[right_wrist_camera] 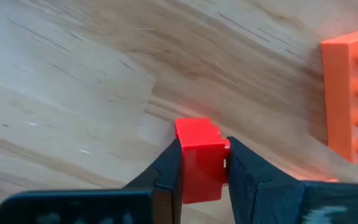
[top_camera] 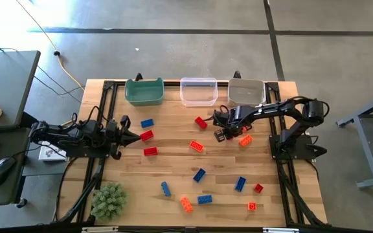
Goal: Sort & place blocks by color
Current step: Put the red game piece into the gray bin
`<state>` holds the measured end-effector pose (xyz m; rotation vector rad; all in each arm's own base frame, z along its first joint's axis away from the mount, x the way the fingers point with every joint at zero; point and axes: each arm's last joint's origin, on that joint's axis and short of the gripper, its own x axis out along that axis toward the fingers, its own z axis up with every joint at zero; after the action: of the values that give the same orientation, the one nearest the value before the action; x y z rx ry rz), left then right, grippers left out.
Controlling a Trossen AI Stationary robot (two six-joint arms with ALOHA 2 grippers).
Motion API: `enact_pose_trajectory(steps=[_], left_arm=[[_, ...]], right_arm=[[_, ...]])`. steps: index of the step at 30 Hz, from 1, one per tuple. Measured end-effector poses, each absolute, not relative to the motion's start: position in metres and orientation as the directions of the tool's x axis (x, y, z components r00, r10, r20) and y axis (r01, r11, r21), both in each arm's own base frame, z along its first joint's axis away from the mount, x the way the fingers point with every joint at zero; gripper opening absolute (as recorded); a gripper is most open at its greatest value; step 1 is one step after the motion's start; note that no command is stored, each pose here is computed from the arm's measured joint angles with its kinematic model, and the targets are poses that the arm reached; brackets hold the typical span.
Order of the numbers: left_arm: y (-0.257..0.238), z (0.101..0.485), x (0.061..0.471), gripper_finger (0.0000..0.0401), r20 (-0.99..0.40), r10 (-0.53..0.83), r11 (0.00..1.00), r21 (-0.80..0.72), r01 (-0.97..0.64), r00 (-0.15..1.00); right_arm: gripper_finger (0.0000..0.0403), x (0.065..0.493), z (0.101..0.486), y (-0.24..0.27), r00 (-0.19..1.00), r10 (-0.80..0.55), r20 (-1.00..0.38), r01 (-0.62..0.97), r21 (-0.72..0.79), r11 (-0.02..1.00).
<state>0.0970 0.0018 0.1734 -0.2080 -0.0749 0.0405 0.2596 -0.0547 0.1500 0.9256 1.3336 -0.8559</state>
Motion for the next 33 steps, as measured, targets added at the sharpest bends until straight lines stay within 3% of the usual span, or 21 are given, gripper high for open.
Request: enact_pose_trajectory(steps=[7, 20, 27, 33], left_arm=[[0.002, 0.173, 0.097, 0.0, 0.07, 0.048, 0.978, -0.208, -0.033, 0.996], [0.005, 0.173, 0.097, 0.0, 0.07, 0.145, 0.968, -0.214, -0.127, 0.987], [0.006, 0.173, 0.097, 0.0, 0.069, 0.178, 0.963, -0.216, -0.159, 0.982], [0.006, 0.173, 0.097, 0.0, 0.069, 0.178, 0.963, -0.216, -0.159, 0.982]], right_arm=[[0.0065, 0.269, 0.16, -0.056, 0.1, 0.013, -0.995, 0.91, 0.096, 0.404], [0.0065, 0.287, 0.255, -0.115, 0.088, -0.309, -0.947, 0.898, -0.059, 0.437], [0.0065, 0.265, 0.294, -0.17, 0.036, -0.42, -0.907, 0.93, -0.123, 0.345], [0.0065, 0.228, 0.285, -0.212, -0.032, -0.356, -0.934, 0.969, -0.116, 0.219]])
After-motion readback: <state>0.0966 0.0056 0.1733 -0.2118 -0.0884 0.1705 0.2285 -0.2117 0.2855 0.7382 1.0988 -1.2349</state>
